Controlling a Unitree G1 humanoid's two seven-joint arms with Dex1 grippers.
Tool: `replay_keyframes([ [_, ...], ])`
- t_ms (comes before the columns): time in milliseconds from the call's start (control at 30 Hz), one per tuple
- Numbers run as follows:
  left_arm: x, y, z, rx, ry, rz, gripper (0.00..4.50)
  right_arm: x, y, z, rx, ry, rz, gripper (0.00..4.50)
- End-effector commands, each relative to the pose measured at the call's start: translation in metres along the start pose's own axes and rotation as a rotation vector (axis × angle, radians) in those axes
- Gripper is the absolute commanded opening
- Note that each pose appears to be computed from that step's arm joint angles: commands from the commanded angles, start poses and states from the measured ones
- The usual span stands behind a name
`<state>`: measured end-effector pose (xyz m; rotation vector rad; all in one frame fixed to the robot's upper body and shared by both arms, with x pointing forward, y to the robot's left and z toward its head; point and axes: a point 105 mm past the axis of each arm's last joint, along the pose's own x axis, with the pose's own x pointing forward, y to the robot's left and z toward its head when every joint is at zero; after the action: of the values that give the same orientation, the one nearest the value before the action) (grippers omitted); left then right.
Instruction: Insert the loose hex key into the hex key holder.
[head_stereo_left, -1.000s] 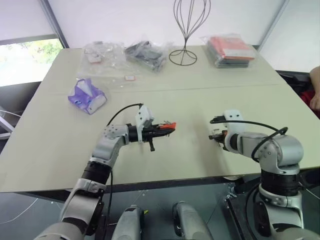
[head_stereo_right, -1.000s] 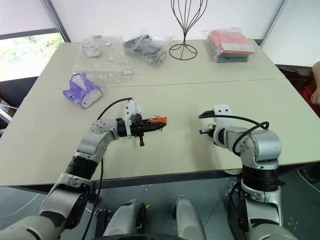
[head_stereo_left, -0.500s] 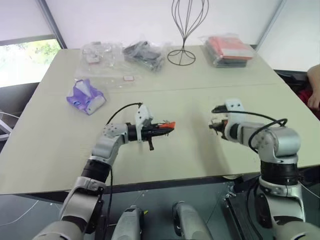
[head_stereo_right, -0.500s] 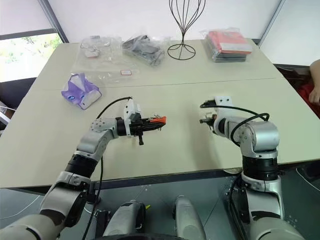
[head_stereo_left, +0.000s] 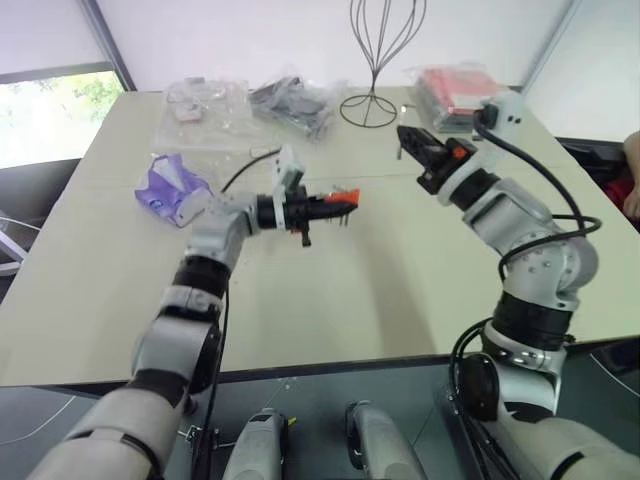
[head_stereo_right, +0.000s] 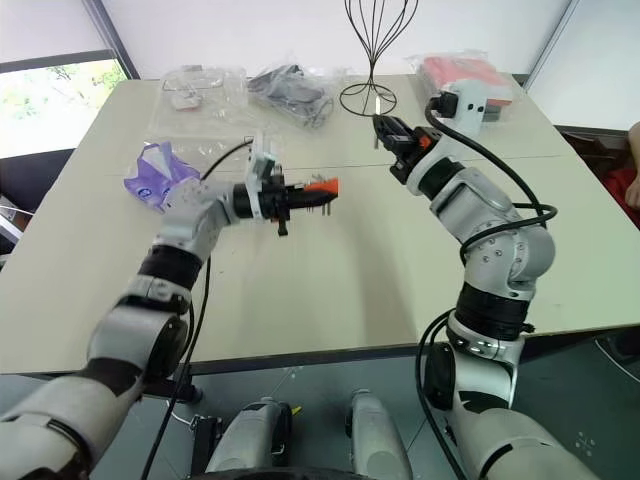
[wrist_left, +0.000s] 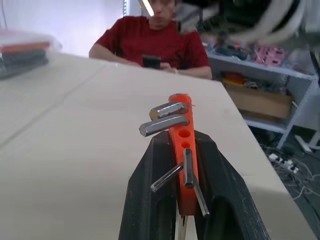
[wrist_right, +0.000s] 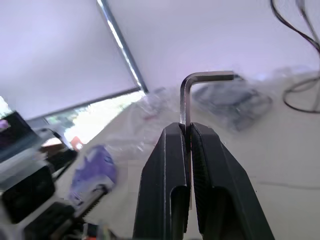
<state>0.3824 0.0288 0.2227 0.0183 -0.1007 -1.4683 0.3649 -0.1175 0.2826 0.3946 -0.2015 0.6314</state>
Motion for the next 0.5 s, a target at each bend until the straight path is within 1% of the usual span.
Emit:
replay_keyframes([
  [33, 0.002, 0.001, 0.021, 0.050, -0.004, -0.065, 0.00, 0.006, 0.026, 0.020, -0.001, -0.118, 0.113, 0.06],
  [167, 0.003, 0.006, 0.026, 0.074, 0.005, -0.061, 0.00, 0.010, 0.037, 0.014, 0.000, -0.126, 0.145, 0.06],
  [333, 0.004, 0.009, 0.027, 0.086, 0.008, -0.060, 0.00, 0.010, 0.040, 0.011, 0.007, -0.133, 0.150, 0.06],
  [500, 0.007, 0.014, 0.035, 0.093, -0.045, -0.012, 0.00, 0.007, 0.044, 0.004, 0.015, -0.115, 0.164, 0.06],
])
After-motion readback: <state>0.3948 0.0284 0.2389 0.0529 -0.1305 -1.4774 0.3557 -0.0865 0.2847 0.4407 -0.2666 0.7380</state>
